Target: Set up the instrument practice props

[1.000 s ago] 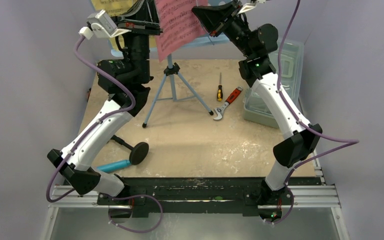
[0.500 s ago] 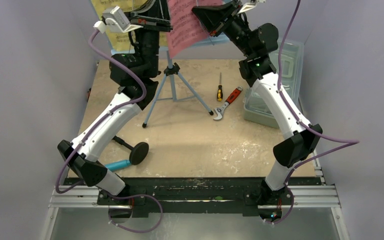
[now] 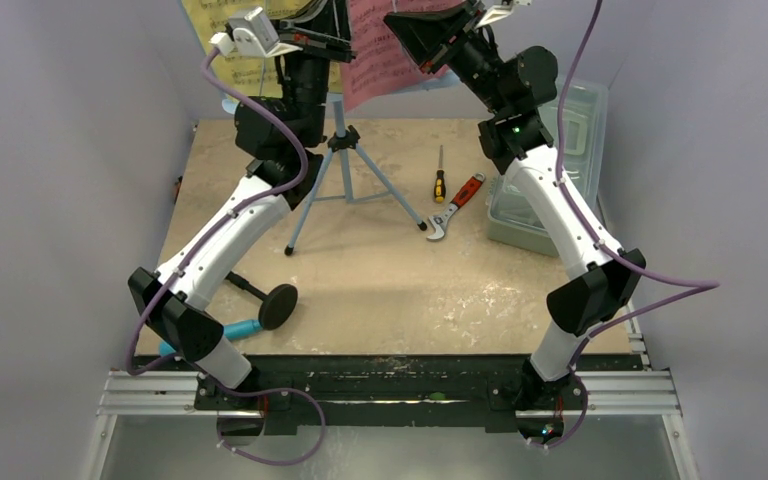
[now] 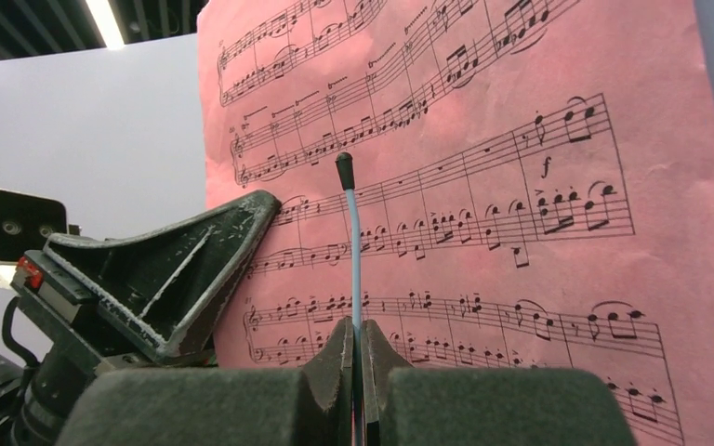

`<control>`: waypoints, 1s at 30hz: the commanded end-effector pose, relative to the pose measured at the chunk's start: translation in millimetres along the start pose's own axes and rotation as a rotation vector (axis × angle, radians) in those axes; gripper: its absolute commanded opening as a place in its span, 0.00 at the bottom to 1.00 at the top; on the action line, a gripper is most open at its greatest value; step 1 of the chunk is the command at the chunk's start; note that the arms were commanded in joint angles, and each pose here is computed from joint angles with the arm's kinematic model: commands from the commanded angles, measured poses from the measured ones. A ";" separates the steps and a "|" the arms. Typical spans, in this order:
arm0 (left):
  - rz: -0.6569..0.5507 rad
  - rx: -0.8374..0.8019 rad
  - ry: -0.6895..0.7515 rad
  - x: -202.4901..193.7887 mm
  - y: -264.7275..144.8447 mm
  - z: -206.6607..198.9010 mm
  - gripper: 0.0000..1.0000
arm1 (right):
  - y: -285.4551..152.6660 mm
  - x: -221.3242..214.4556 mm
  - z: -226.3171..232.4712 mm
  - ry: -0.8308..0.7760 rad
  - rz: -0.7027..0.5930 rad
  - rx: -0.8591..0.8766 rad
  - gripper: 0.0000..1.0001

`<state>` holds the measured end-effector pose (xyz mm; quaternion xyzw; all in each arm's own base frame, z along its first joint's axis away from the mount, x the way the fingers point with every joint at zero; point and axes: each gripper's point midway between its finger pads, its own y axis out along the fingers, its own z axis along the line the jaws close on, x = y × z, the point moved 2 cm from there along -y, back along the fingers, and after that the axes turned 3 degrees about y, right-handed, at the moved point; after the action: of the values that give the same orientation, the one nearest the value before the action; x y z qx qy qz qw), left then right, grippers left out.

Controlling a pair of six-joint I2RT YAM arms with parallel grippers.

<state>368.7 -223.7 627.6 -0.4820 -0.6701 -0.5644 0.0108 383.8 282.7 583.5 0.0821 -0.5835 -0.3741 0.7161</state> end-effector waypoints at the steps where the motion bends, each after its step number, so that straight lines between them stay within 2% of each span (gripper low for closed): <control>1: -0.052 -0.038 0.013 17.5 13.3 -0.1 0.00 | -6.3 50.6 47.8 -0.083 -0.108 0.098 0.00; 8: -0.013 -0.049 0.025 1.5 26.2 13.9 0.00 | -4.5 49.3 43.0 -0.075 -0.102 0.077 0.00; 16: 0.015 -0.040 0.011 -3.9 25.3 21.9 0.02 | -6.1 47.2 39.3 -0.092 -0.079 0.043 0.25; 18: 0.020 -0.021 0.013 -1.3 25.5 24.5 0.09 | -8.6 45.6 38.8 -0.091 -0.067 0.030 0.35; 22: 0.035 0.007 0.007 5.5 21.3 26.9 0.24 | -18.7 47.0 39.6 -0.103 -0.054 -0.019 0.48; 30: 0.162 0.047 0.030 28.3 2.4 25.3 0.65 | -55.2 38.0 41.1 -0.159 0.058 -0.155 0.68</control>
<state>393.7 -211.7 624.4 -0.5158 -0.6389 -0.5683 0.0520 335.3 248.4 606.9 0.0343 -0.6005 -0.3955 0.6941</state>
